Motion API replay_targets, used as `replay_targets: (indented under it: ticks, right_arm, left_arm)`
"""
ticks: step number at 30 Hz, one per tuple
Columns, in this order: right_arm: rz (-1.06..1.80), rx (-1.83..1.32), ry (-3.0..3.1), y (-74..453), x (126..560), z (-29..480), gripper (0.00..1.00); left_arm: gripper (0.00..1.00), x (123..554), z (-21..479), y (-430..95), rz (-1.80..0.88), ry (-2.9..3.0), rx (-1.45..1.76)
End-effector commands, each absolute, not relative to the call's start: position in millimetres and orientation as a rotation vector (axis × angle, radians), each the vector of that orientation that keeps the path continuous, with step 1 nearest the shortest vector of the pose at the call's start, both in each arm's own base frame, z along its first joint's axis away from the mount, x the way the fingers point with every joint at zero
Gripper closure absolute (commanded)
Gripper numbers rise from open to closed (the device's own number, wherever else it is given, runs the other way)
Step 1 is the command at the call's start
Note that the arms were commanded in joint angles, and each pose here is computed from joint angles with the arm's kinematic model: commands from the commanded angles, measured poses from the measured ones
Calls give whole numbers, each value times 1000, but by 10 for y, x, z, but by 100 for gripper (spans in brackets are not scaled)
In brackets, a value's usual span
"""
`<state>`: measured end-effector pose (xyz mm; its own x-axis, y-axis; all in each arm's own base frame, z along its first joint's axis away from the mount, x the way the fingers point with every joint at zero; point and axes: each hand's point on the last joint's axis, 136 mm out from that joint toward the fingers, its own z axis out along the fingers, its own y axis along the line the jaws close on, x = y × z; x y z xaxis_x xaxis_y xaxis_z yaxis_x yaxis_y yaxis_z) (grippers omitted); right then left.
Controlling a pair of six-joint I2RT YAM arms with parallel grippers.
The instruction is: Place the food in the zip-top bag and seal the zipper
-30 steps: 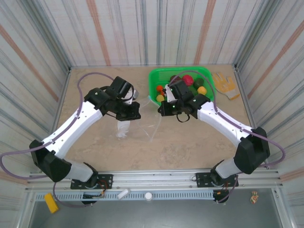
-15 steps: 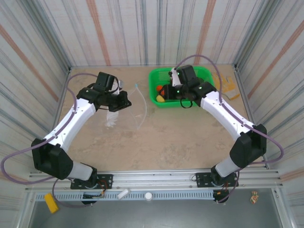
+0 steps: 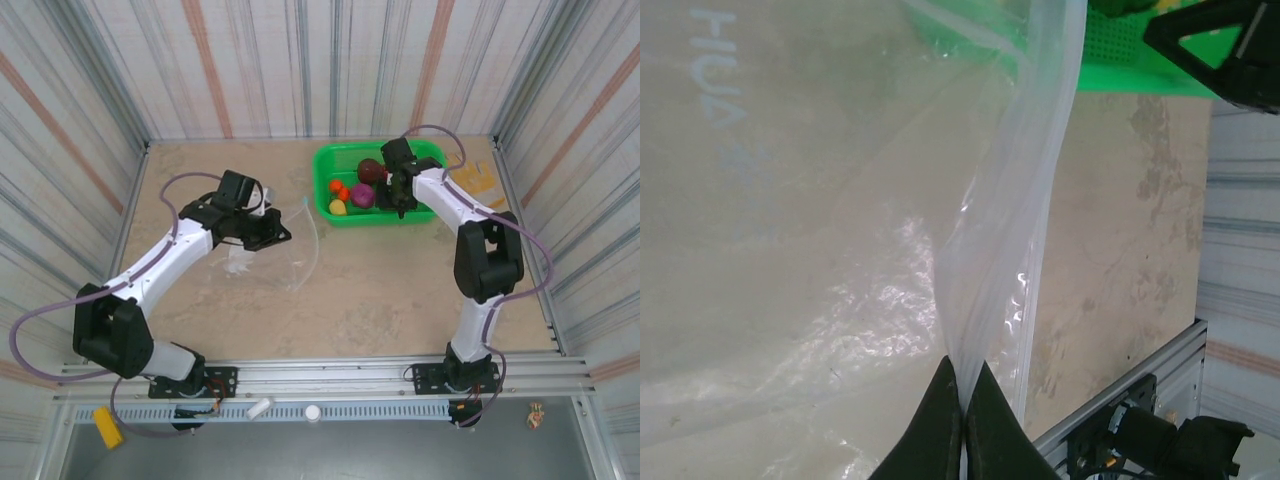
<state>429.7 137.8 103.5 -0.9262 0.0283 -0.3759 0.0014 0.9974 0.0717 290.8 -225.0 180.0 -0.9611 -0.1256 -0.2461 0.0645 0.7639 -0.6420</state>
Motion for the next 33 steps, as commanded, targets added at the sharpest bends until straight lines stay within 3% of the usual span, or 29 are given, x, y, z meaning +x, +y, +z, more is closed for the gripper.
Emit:
replay_targets:
  ticks: [1, 7, 13, 17, 20, 23, 27, 31, 33]
  right_arm:
    - [-9, -100, 2784, 1362, 4271, 1003, 73]
    - [37, -75, 2876, 1438, 4054, 769, 78]
    - [120, 102, 2917, 1459, 3598, 689, 92]
    - [189, 154, 2907, 1576, 3247, 792, 92]
    - [201, 143, 2867, 1663, 3009, 933, 91]
    - [211, 123, 2838, 1721, 2806, 1030, 90]
    - [239, 102, 2788, 1714, 2730, 1142, 86]
    - [261, 27, 2744, 1763, 2800, 1242, 59]
    - [249, -12, 2711, 1780, 2879, 1324, 50]
  left_arm:
    - [100, 2689, 1837, -2170, -965, 2695, -30]
    - [100, 2384, 1981, -2012, -805, 2718, -36]
    - [100, 2121, 2100, -1839, -779, 2757, -137]
    - [100, 1902, 2047, -1728, -703, 2872, -247]
    - [100, 1708, 1913, -1719, -439, 3038, -201]
    - [100, 1590, 1965, -1789, -458, 3098, -237]
    - [100, 1592, 2163, -1846, -344, 3071, -178]
    - [100, 1730, 2197, -1920, -259, 3042, -123]
    - [100, 1871, 2283, -2068, -333, 2978, -58]
